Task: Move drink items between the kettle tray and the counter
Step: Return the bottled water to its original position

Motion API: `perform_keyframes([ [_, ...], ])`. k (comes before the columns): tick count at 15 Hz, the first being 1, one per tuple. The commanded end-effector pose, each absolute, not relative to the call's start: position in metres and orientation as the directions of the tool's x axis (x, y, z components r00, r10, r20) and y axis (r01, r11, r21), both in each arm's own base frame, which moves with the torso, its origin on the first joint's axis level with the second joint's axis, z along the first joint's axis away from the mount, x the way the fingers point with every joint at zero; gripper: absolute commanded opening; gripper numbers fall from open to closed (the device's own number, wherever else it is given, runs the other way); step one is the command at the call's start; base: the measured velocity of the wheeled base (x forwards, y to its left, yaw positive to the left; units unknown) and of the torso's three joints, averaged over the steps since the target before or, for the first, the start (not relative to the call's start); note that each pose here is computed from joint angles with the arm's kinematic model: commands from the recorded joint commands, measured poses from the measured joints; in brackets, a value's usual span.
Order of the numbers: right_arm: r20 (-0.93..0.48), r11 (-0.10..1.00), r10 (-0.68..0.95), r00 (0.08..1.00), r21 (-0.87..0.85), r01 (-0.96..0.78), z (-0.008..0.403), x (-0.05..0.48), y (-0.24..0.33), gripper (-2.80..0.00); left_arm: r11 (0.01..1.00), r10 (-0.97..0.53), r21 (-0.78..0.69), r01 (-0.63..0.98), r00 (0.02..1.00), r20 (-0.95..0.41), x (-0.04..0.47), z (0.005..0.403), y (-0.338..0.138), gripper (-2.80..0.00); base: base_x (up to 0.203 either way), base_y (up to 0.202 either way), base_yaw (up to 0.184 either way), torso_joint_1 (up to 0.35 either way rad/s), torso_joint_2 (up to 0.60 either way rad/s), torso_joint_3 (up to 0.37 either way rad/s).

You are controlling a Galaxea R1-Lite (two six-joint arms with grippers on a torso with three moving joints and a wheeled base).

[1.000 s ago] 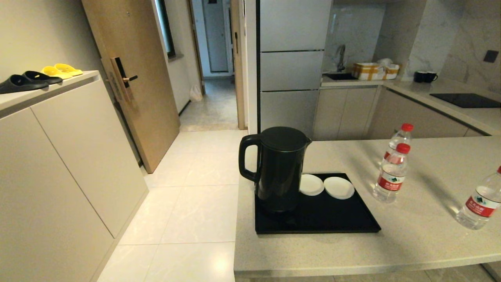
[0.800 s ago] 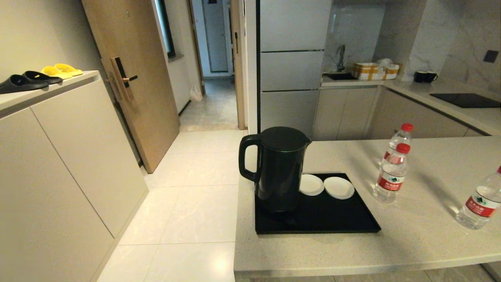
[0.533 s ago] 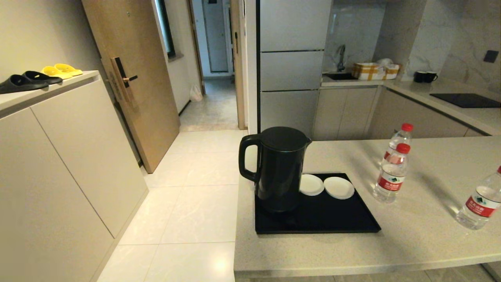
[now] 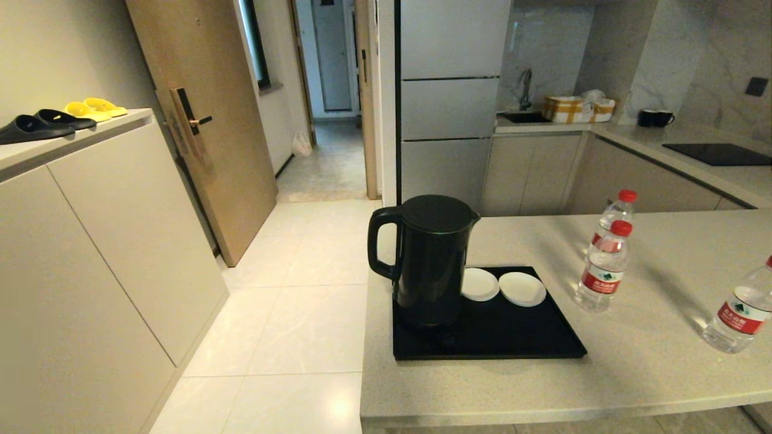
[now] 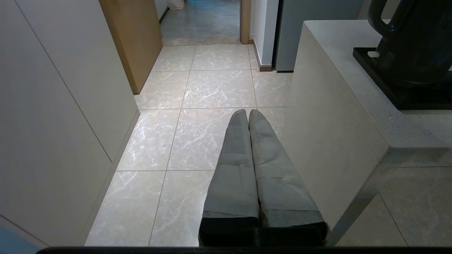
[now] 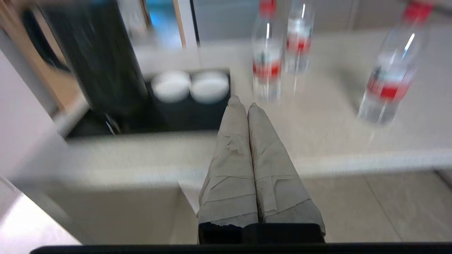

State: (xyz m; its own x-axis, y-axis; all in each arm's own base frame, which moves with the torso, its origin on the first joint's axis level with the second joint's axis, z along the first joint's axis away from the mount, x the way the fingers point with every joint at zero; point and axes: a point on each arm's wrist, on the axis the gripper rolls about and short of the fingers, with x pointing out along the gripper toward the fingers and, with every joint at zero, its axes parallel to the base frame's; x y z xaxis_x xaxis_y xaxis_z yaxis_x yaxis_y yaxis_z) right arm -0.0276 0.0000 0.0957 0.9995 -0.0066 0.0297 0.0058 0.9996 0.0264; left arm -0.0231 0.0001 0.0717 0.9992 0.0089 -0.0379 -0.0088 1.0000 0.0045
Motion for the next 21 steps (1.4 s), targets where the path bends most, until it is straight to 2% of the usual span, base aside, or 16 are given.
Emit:
perform_keyframes([
  [1, 0.070, 0.998, -0.033, 0.997, 0.061, 0.029, 0.160, -0.033, 0.000, -2.80, 1.000, 0.010, 0.005, -0.010, 0.999, -0.040, -0.023, 0.072, 0.000, -2.80, 0.000, 0.000, 0.000, 0.000, 0.00, 0.000],
  [2, 0.015, 0.995, -0.056, 0.998, 0.081, 0.054, 0.187, -0.027, -0.001, -2.80, 1.000, 0.009, 0.005, -0.009, 0.999, -0.038, -0.023, 0.072, 0.000, -2.80, 0.000, 0.000, 0.000, 0.000, 0.00, 0.000],
  [4, -0.167, 0.991, -0.072, 0.983, 0.096, 0.089, 0.207, -0.002, -0.001, -2.80, 1.000, 0.008, 0.005, -0.008, 0.999, -0.040, -0.023, 0.072, 0.000, -2.80, 0.000, 0.000, 0.000, 0.000, 0.00, 0.000],
  [6, -0.336, 0.993, -0.021, 0.942, 0.105, 0.060, 0.197, 0.037, -0.001, -2.80, 1.000, 0.010, 0.005, -0.010, 0.999, -0.039, -0.023, 0.072, 0.000, -2.80, 0.000, 0.000, 0.000, 0.000, 0.00, 0.000],
  [10, -0.537, 0.990, -0.026, 0.843, 0.101, 0.095, 0.157, 0.132, -0.002, -2.80, 1.000, 0.011, 0.005, -0.011, 0.999, -0.040, -0.023, 0.072, 0.000, -2.80, 0.000, 0.000, 0.000, 0.000, 0.00, 0.000],
  [12, -0.580, 0.987, -0.055, 0.813, 0.093, 0.133, 0.128, 0.178, -0.004, -2.80, 1.000, 0.009, 0.005, -0.009, 0.999, -0.040, -0.023, 0.072, 0.000, -2.80, 0.000, 0.000, 0.000, 0.000, 0.00, 0.000],
  [17, -0.456, 0.989, -0.135, 0.880, -0.010, 0.146, 0.080, 0.264, -0.005, -2.80, 1.000, 0.011, 0.005, -0.011, 0.999, -0.040, -0.023, 0.072, 0.000, -2.80, 0.000, 0.000, 0.000, 0.000, 0.00, 0.000],
  [18, -0.430, 0.987, -0.154, 0.890, -0.026, 0.159, 0.074, 0.275, -0.004, 0.00, 1.000, 0.009, 0.005, -0.009, 0.999, -0.039, -0.023, 0.072, 0.000, -2.80, 0.000, 0.000, 0.000, 0.000, 0.00, 0.000],
  [21, -0.325, 0.983, -0.183, 0.928, -0.037, 0.180, 0.078, 0.310, -0.007, 0.00, 1.000, 0.009, 0.005, -0.009, 0.999, -0.040, -0.023, 0.072, 0.000, -2.80, 0.000, 0.000, 0.000, 0.000, 0.00, 0.000],
])
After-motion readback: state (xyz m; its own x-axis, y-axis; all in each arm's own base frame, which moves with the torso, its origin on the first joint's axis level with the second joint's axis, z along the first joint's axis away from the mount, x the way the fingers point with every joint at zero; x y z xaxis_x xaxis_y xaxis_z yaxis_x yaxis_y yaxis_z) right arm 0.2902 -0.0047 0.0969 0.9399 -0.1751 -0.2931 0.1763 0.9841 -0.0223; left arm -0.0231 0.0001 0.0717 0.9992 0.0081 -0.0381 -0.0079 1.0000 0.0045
